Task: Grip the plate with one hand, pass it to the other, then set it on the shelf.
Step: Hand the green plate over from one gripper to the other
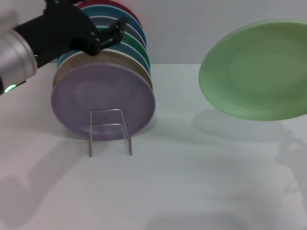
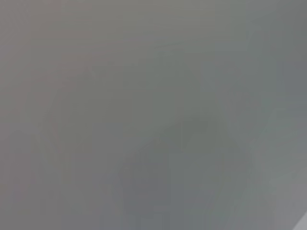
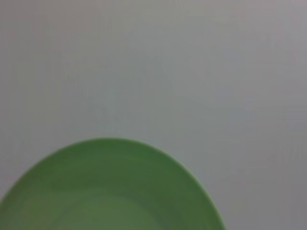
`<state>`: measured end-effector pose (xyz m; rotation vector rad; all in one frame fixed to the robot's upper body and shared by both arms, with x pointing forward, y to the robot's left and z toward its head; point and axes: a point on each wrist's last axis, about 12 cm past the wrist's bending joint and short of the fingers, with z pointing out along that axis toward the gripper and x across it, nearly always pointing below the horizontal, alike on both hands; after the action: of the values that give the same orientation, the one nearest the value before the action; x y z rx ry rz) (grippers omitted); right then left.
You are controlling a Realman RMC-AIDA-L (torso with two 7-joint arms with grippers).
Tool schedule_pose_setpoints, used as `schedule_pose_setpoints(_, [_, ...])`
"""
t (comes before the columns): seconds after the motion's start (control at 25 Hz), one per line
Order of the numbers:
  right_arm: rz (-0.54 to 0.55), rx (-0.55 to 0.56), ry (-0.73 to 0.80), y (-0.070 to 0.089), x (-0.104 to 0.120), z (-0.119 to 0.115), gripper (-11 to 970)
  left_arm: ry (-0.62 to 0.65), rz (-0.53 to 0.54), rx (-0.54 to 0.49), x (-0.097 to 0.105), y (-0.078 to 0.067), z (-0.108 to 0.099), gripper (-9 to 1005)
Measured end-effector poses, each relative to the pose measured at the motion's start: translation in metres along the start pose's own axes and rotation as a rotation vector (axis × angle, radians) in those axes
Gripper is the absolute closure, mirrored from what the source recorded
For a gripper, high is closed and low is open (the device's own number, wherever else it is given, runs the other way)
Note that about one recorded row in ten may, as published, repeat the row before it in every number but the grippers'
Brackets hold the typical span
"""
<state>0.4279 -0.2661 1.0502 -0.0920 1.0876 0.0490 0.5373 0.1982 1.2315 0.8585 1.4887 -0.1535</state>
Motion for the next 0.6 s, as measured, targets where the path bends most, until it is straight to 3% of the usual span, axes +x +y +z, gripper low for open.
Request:
schedule_pose_setpoints(0.28, [-0.008,-0.005,0.012,-0.003,0.003,0.0,898,0.077,0.056,-0.05,-0.016,-0.016,0.012,339])
schedule_pose_setpoints(0.4, [-0.007,-0.006,0.02,-0.005,0.004,-0.002,896,0.072,0.072,-0.013,-0.027,-0.024,0.015,340])
schedule_pose_setpoints(0.6, [-0.006,-0.009,0.04,-0.01,0.007,-0.004,892,0.069,0.063,0.041,-0.031,-0.025,0.015,343])
